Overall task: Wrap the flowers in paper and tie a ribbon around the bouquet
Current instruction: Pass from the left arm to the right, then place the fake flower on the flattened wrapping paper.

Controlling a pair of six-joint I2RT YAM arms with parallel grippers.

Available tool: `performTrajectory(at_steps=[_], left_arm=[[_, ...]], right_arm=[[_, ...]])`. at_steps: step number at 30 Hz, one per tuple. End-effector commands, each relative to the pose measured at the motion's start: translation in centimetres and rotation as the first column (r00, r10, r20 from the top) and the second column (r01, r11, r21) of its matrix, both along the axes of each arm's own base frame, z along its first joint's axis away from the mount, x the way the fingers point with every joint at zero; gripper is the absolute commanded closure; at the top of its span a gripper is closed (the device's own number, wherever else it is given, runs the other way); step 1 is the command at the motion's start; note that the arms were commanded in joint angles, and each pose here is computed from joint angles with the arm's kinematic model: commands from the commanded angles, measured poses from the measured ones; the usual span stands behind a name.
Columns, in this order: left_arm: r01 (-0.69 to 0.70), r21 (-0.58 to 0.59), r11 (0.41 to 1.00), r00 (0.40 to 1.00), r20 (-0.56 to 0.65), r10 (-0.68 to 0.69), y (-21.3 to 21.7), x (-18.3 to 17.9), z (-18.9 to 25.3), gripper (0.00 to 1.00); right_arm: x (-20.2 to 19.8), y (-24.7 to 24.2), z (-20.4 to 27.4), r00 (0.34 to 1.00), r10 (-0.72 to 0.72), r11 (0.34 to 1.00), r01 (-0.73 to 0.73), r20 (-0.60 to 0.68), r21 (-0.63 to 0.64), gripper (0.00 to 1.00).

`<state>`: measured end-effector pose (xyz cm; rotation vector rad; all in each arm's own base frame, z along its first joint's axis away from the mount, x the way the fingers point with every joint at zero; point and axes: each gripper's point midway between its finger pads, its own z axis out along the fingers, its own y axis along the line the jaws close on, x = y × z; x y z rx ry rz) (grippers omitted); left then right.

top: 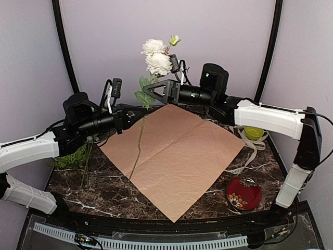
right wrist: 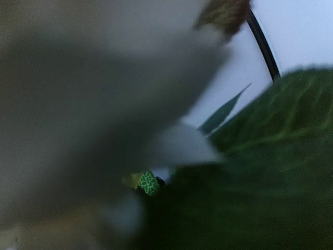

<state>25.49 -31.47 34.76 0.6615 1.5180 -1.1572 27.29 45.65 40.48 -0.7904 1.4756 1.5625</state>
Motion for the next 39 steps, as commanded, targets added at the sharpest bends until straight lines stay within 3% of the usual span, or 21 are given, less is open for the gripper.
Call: performTrajectory(at_steps=[1,3,5,6,7,8,9,10,13,18,23,30,37,39], left_arm=[[0.032,-0.046,0.998,0.999,0.041,-0.031,-0.7,-0.4,1.6,1.0],[0.038,-0.027,0.999,0.999,0.024,-0.037,-1.0,-0.3,1.0,1.0],[0.022,-0.016,1.0,1.0,0.015,-0.022,-0.9,-0.1,0.6,1.0],[0.005,-0.009,1.0,1.0,0.009,-0.005,-0.8,0.2,0.3,0.99],[-0.022,0.007,1.0,1.0,-0.009,0.022,-0.6,0.6,-0.2,0.84],[-0.062,0.027,0.998,0.998,-0.027,0.063,-0.2,1.1,-0.7,0.6],[-0.11,0.056,0.992,0.993,-0.043,0.113,0.3,1.8,-1.4,0.43],[-0.187,0.092,0.978,0.98,-0.054,0.192,1.1,2.9,-2.1,0.32],[-0.375,0.264,0.889,0.909,-0.082,0.408,3.9,5.6,-5.2,0.2],[-0.465,0.471,0.749,0.785,-0.173,0.596,8.4,8.2,-10.4,0.18],[-0.465,0.529,0.71,0.692,-0.284,0.664,11.4,9.6,-13.5,0.19],[-0.438,0.598,0.672,0.639,-0.318,0.7,12.9,9.5,-16.2,0.21],[-0.428,0.62,0.658,0.609,-0.34,0.717,14.0,9.6,-17.7,0.22],[-0.426,0.633,0.647,0.601,-0.336,0.725,14.3,9.6,-18.1,0.22]], right_arm=[[-1.7,0.3,2.2,0.998,0.057,0.996,-0.058,0.023,0.069,0.42],[-1.4,0.2,1.7,0.999,0.035,0.998,-0.035,0.01,0.055,0.74],[-0.7,-0.1,1.1,1.0,-0.005,0.999,0.006,-0.011,0.037,0.99],[-0.1,-0.4,0.7,0.999,-0.04,0.999,0.04,-0.031,0.019,1.0],[0.8,-0.7,0.1,0.995,-0.079,0.997,0.079,-0.057,-0.013,1.0],[2.2,-1.4,-1.2,0.987,-0.129,0.99,0.123,-0.096,-0.071,1.0],[3.4,-2.0,-2.4,0.977,-0.169,0.98,0.154,-0.126,-0.125,1.0],[4.5,-2.6,-3.9,0.965,-0.207,0.965,0.174,-0.162,-0.196,1.0],[6.8,-4.1,-9.5,0.932,-0.242,0.907,0.119,-0.27,-0.403,1.0],[8.6,-5.6,-16.0,0.893,-0.269,0.814,0.011,-0.36,-0.581,1.0],[11.8,-5.6,-18.9,0.87,-0.289,0.799,-0.011,-0.399,-0.601,1.0],[18.1,-4.9,-24.0,0.891,-0.357,0.693,0.049,-0.282,-0.72,1.0],[23.6,-5.5,-26.6,0.851,-0.404,0.765,0.111,-0.337,-0.635,1.0],[24.4,-5.1,-26.6,0.859,-0.396,0.785,0.134,-0.325,-0.605,0.91]])
